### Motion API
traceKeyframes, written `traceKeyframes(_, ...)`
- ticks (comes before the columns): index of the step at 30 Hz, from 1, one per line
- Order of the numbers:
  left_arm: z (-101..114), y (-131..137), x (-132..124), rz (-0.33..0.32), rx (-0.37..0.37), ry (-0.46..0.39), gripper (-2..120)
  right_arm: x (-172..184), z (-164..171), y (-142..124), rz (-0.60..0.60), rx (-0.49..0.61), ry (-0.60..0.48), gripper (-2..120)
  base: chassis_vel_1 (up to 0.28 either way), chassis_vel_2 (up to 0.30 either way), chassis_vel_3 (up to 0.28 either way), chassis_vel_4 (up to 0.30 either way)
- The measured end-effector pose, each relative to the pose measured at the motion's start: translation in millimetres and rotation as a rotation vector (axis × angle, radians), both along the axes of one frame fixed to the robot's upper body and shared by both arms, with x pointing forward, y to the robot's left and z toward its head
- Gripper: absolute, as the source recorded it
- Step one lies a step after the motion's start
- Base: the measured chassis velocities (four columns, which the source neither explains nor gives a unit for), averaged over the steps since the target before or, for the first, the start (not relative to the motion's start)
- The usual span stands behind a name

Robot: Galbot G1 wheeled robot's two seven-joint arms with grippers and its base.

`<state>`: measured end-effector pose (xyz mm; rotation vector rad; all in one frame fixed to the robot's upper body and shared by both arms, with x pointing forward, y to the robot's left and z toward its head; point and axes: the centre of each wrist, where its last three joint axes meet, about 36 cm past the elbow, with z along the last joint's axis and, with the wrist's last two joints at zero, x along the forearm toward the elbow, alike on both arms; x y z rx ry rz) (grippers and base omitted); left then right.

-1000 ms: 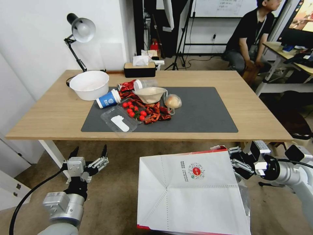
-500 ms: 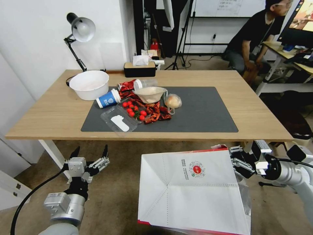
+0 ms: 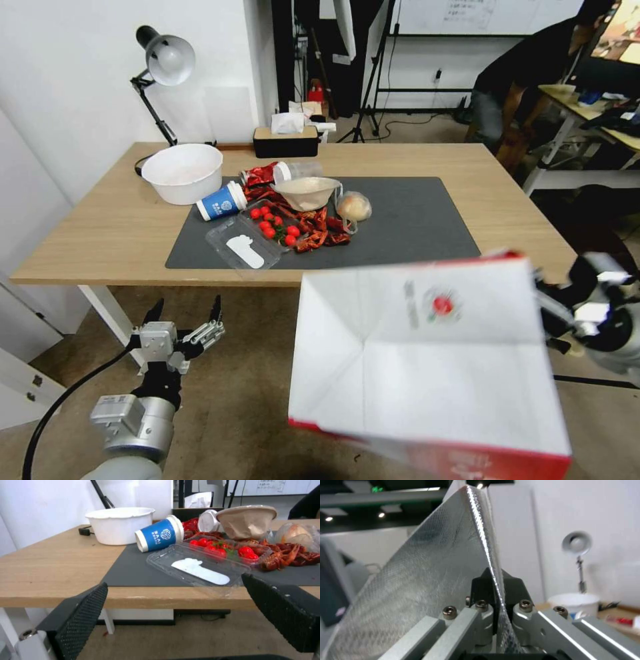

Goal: Pick up the food delivery bag from the floor and place it on the table.

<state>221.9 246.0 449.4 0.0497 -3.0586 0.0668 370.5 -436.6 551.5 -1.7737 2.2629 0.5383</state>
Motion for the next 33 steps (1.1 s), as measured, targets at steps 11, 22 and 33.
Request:
traceKeyframes(11,2.1,-0.2,-0.1,0.004,0.000,-0.008,100,-1.1,25.9,10.5,-0.133,0.074,0.004,0,0.000,0.000,0.000,0.000)
traceKeyframes(22,-1.8,-0.1,-2.3,0.009,0.004,-0.010,100,0.8,73.6,57.1,-0.596,0.219,0.109,0,0.000,0.000,0.000,0.000)
traceKeyframes(33,-14.6,3.0,6.1,-0.015,0.008,0.002,100,4.8,83.1,57.7,-0.990,0.222,0.301,0,0.000,0.000,0.000,0.000)
